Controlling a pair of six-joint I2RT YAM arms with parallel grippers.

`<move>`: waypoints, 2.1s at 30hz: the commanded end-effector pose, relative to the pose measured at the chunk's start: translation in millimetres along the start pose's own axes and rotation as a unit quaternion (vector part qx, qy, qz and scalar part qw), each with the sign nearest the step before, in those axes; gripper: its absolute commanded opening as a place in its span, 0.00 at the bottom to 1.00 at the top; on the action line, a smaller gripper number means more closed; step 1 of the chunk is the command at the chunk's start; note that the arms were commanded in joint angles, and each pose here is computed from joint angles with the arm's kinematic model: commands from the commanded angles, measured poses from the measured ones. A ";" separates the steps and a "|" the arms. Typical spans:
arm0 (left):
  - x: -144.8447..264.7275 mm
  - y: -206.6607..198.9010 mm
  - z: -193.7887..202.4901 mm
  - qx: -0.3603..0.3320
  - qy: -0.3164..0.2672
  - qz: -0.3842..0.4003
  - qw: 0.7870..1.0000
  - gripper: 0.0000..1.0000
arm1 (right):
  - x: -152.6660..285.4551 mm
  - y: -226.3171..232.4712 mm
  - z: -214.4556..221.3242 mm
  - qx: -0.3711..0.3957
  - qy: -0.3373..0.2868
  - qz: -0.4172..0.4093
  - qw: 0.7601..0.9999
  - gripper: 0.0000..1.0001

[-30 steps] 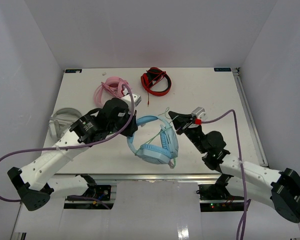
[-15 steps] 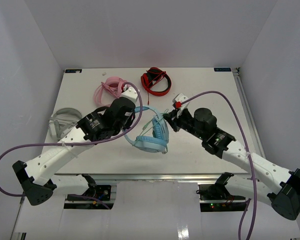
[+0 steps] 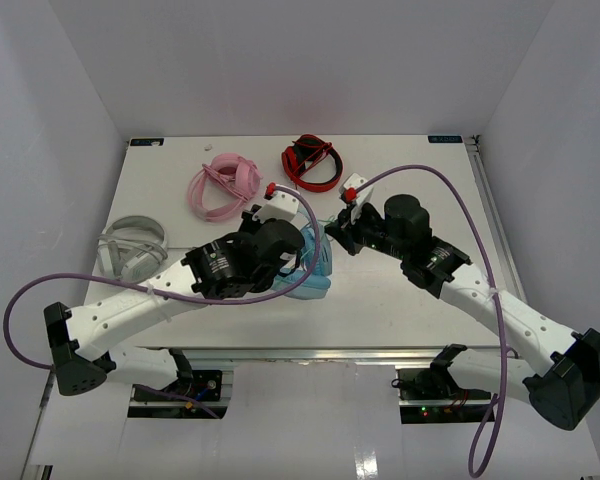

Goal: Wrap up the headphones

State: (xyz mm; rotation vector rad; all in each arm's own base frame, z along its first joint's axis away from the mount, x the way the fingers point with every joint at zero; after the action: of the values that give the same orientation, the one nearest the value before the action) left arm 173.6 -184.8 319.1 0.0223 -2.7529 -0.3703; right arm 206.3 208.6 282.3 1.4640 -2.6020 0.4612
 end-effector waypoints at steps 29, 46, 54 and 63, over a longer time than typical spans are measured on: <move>5.9 46.9 -0.9 -0.002 -0.098 -0.239 0.966 0.00 | -8.3 -6.5 -58.4 -0.028 -0.121 -0.256 0.959 0.08; 3.1 39.2 -7.9 -0.025 -0.092 -0.244 0.965 0.00 | -4.1 -22.3 -58.2 -0.090 -0.103 -0.368 0.920 0.08; -0.6 35.3 -7.9 -0.002 -0.096 -0.244 0.965 0.00 | 6.0 -17.8 -71.2 -0.076 -0.144 -0.409 0.898 0.12; -7.5 16.6 -22.8 0.109 -0.044 -0.122 0.986 0.00 | 14.2 -0.3 -68.7 -0.122 -0.158 -0.414 0.888 0.13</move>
State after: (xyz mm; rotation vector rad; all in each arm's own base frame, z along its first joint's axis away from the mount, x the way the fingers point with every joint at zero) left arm 178.2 -179.7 321.2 0.3951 -2.8739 -0.3713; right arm 227.8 224.1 310.7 2.2433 -1.8890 -0.2591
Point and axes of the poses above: each gripper's point midway between its finger pads, its own x axis back along the fingers, its own y axis along the line the jaws close on, z = x × y, the point moved 9 cm from there along x, back along the fingers, and after that the axes turned 12 degrees about x, right-handed, at the moved point
